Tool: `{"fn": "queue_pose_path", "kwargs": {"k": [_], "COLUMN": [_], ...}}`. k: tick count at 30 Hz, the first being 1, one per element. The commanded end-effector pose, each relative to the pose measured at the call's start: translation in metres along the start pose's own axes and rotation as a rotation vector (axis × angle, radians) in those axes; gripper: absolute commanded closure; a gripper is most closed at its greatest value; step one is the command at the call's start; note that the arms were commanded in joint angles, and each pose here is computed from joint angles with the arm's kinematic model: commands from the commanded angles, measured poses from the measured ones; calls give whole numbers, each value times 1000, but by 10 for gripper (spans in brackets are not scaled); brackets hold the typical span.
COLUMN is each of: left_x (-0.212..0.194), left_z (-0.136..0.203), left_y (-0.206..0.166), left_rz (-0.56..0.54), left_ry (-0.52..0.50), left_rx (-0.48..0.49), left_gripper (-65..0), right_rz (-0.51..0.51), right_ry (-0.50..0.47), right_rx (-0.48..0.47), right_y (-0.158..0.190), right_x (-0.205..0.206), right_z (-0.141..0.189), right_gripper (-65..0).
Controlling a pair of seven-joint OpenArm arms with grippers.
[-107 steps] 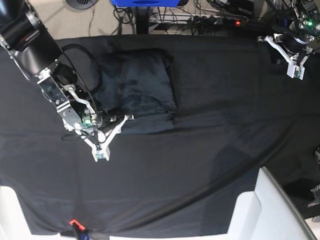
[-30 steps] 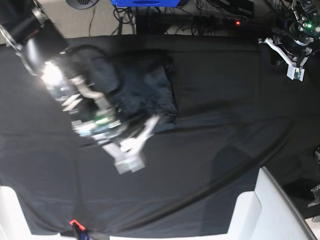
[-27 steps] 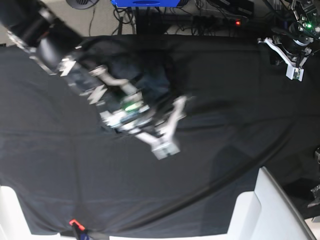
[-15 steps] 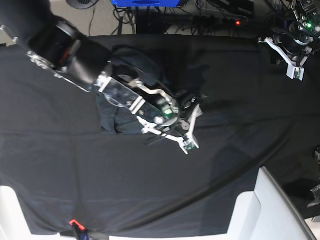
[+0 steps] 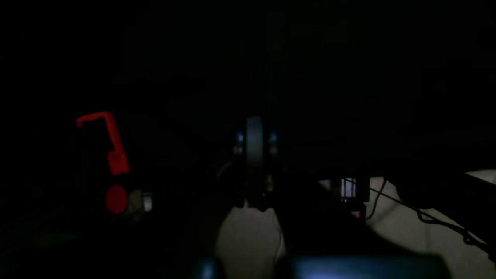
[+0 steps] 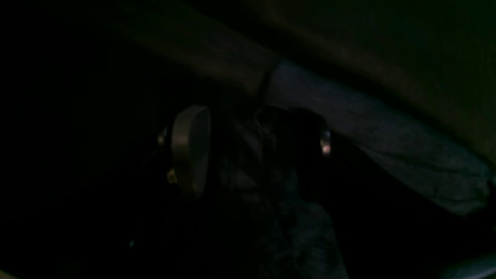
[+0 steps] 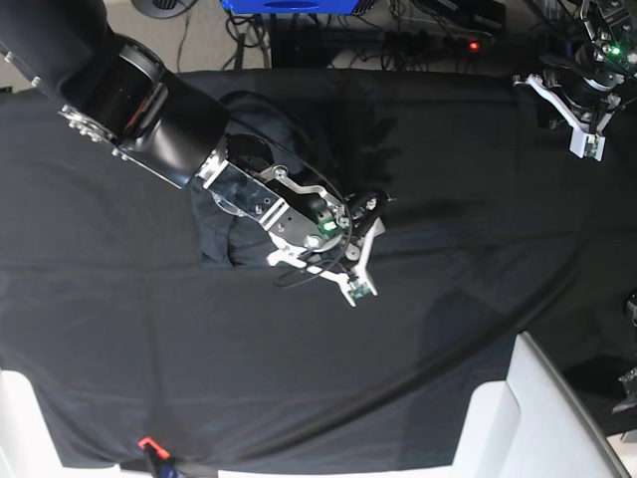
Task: Fold the T-shirt properly
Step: 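Sweep the right gripper across the shirt's surface to flatten it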
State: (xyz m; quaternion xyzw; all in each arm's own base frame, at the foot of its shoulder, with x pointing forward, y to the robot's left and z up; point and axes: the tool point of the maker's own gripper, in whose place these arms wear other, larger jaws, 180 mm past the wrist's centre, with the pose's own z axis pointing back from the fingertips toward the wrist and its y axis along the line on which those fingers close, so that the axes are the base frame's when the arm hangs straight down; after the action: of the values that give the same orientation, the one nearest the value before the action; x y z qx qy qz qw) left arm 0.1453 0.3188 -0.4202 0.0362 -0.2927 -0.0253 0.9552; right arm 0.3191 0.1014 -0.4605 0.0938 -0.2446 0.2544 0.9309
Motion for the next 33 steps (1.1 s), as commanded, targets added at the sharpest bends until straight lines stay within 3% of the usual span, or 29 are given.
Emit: {"fn": "queue_pose_path", "kwargs": {"k": [1, 4, 8, 9, 33], "left_x": [9, 9, 9, 9, 8], "left_z": [4, 4, 4, 4, 3], "left_y": [5, 5, 5, 5, 10], "left_rz": [-10, -10, -10, -10, -16], "left_ry": [-31, -31, -31, -31, -24], "left_rx": [8, 8, 8, 8, 12], "left_gripper": [0, 0, 0, 0, 0], "right_rz": [10, 10, 10, 10, 23], "right_ry": [-75, -86, -77, -77, -133], "right_rx": [1, 0, 1, 1, -25], "right_y": [0, 0, 1, 1, -13], "right_x": [30, 31, 30, 30, 60], "right_z": [6, 6, 6, 6, 14], "right_gripper": [-327, -287, -23, 0, 0]}}
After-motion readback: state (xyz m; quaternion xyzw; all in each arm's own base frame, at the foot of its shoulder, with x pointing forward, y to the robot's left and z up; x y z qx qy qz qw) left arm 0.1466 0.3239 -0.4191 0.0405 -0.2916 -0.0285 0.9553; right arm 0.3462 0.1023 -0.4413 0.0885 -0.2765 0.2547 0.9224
